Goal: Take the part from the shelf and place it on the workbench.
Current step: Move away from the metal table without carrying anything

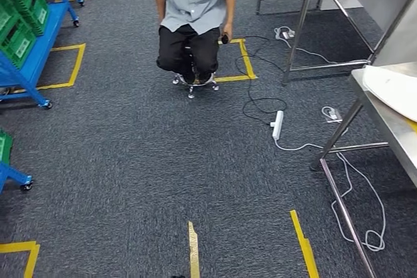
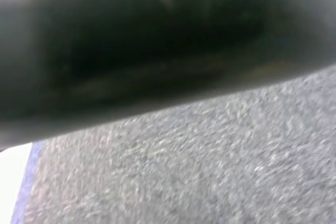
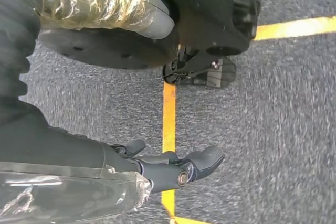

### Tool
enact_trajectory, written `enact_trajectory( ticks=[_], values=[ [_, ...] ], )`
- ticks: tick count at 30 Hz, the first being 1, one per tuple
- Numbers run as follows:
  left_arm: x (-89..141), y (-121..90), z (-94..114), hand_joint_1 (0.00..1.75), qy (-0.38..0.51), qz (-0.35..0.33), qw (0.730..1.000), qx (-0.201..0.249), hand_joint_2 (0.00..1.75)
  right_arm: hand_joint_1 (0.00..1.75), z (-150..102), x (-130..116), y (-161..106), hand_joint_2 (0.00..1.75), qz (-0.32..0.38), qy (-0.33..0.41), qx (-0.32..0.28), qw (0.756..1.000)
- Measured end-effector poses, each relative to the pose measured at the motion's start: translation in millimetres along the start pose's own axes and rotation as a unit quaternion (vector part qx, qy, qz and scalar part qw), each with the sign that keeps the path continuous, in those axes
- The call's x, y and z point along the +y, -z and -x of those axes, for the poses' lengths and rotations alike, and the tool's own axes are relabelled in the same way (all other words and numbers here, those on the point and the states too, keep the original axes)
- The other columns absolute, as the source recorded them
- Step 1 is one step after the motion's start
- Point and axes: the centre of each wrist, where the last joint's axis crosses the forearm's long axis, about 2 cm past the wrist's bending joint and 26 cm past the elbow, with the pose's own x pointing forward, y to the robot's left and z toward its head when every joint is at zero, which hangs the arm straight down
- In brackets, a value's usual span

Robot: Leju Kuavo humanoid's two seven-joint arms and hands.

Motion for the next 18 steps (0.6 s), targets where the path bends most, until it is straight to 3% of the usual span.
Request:
enact_trajectory(
  ticks=[18],
  values=[
    [-6.6,-3.5,-0.1,0.00,0.028,0.043,0.999,-0.008,0.00,0.00,-2.9,-5.0,2.4,1.75,0.008,-0.003,0.000,1.000]
  ],
)
